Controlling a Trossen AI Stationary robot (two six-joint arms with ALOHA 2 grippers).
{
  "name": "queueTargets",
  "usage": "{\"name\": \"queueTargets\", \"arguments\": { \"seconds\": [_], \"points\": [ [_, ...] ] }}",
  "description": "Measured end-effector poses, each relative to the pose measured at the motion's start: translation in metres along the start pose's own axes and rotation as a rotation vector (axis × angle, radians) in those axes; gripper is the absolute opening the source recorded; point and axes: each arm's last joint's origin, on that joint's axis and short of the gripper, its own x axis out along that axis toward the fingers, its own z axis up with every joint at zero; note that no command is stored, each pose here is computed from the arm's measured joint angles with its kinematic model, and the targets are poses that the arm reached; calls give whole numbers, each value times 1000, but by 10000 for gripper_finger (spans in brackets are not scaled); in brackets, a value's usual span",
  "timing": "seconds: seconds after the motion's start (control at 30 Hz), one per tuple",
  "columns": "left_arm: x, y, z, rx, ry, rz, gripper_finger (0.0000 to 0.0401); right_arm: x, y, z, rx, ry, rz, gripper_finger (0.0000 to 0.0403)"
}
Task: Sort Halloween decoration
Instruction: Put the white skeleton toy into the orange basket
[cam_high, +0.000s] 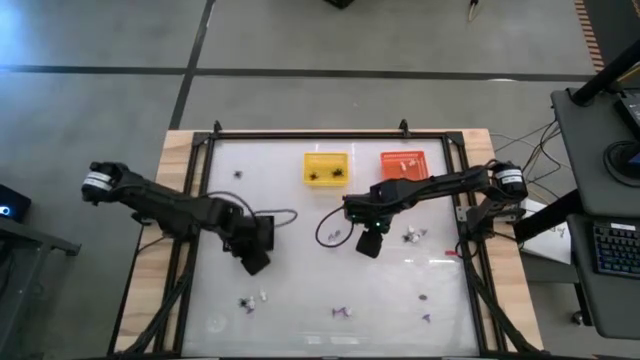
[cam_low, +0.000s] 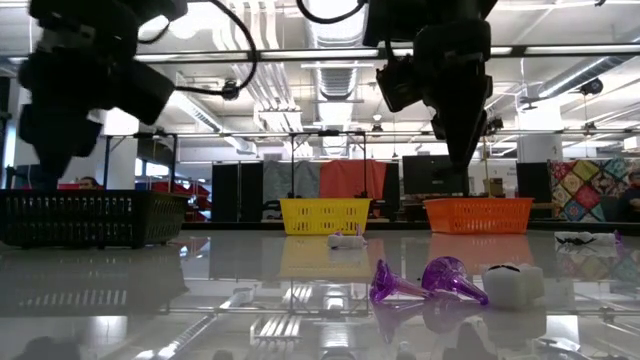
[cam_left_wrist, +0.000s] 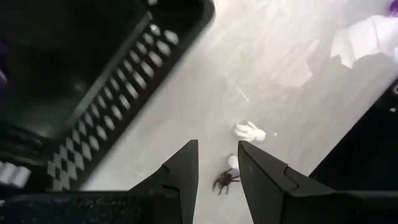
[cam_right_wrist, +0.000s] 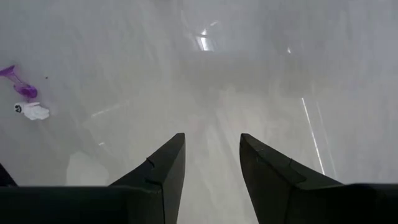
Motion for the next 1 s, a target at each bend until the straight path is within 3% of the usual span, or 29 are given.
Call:
{"name": "queueTargets", "arguments": {
  "seconds": [0.3,0.63,0.83,1.0],
  "points": [
    [16,-40,-29,-169,-82,44,95,2,9,-4,-7,3,3,148],
    [51,-86,-34,-279,-102,115,95,3,15,-2,3,-38,26,148],
    [71,-93,-30,-301,-90,217,95,5,21,-5,-1,-34,30,148],
    [70,-94,-33,-364,-119,278,95,6,30,-7,-31,-51,47,148]
  ]
}}
